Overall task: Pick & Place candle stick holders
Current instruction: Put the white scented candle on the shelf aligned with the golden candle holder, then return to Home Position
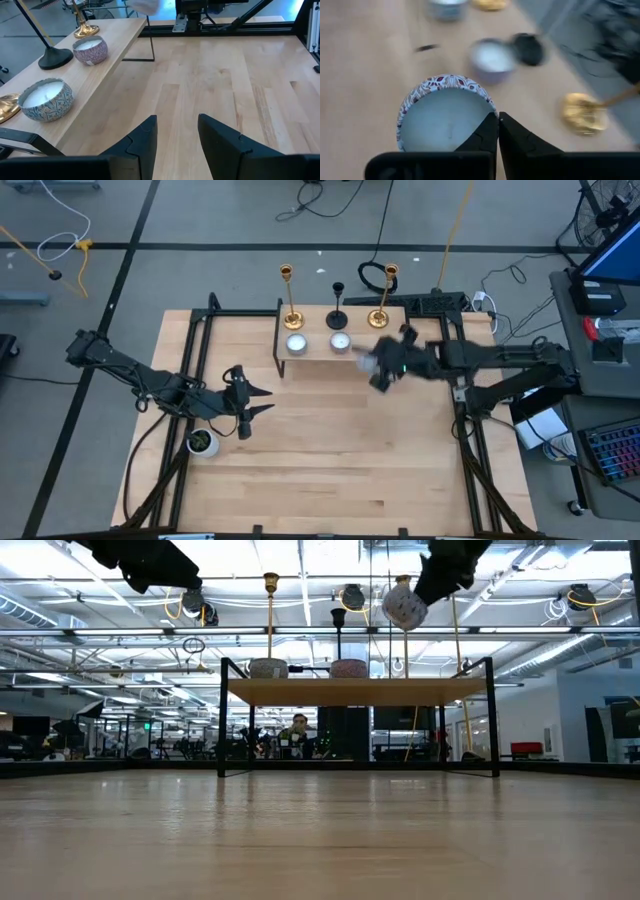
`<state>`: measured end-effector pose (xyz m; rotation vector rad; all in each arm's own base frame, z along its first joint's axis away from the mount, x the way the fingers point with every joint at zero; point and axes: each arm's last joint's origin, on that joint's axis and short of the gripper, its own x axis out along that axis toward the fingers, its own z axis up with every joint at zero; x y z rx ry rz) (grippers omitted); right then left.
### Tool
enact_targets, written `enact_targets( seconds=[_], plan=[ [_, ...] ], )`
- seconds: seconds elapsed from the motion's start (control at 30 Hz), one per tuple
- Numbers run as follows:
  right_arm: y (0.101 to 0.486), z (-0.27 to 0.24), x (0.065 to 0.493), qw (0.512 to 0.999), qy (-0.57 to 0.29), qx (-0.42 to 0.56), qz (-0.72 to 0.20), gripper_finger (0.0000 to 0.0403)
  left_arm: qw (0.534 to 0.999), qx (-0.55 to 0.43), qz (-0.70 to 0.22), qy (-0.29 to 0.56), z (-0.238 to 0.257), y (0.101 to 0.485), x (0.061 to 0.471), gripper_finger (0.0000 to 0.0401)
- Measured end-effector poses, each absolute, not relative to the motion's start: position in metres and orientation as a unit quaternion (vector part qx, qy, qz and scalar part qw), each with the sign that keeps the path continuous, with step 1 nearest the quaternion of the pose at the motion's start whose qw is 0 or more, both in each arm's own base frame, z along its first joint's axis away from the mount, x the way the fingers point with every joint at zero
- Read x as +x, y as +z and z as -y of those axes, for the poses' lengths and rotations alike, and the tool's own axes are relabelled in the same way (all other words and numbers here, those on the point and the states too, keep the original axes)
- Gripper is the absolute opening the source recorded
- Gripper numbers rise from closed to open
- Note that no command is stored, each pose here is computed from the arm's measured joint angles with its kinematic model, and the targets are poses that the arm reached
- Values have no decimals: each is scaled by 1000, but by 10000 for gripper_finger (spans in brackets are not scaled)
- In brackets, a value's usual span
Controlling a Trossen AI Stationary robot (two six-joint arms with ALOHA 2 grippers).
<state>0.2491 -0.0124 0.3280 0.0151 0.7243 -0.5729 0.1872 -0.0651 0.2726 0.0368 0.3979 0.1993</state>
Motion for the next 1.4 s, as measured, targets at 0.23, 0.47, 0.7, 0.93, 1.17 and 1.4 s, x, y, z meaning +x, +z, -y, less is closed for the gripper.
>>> enact_targets(
  seconds=[0.23, 0.47, 0.7, 0.93, 1.17, 1.4],
  plan=[
    [323, 71, 236, 843, -375, 34, -385, 2, 975, 18, -197, 99, 65, 273, 187, 150],
    [291, 98, 226, 827, -364, 90, -418, 2, 975, 22, -198, 98, 65, 273, 187, 150],
    [281, 105, 223, 823, -368, 77, -425, 7, 975, 21, -198, 98, 65, 273, 187, 150],
    [281, 105, 225, 829, -361, 64, -423, 43, 975, 21, -198, 98, 65, 273, 187, 150],
    [284, 106, 228, 839, -361, 60, -403, 102, 975, 21, -198, 98, 65, 272, 187, 150],
    [290, 104, 230, 853, -357, 54, -377, 133, 975, 21, -198, 98, 65, 272, 187, 150]
  ],
)
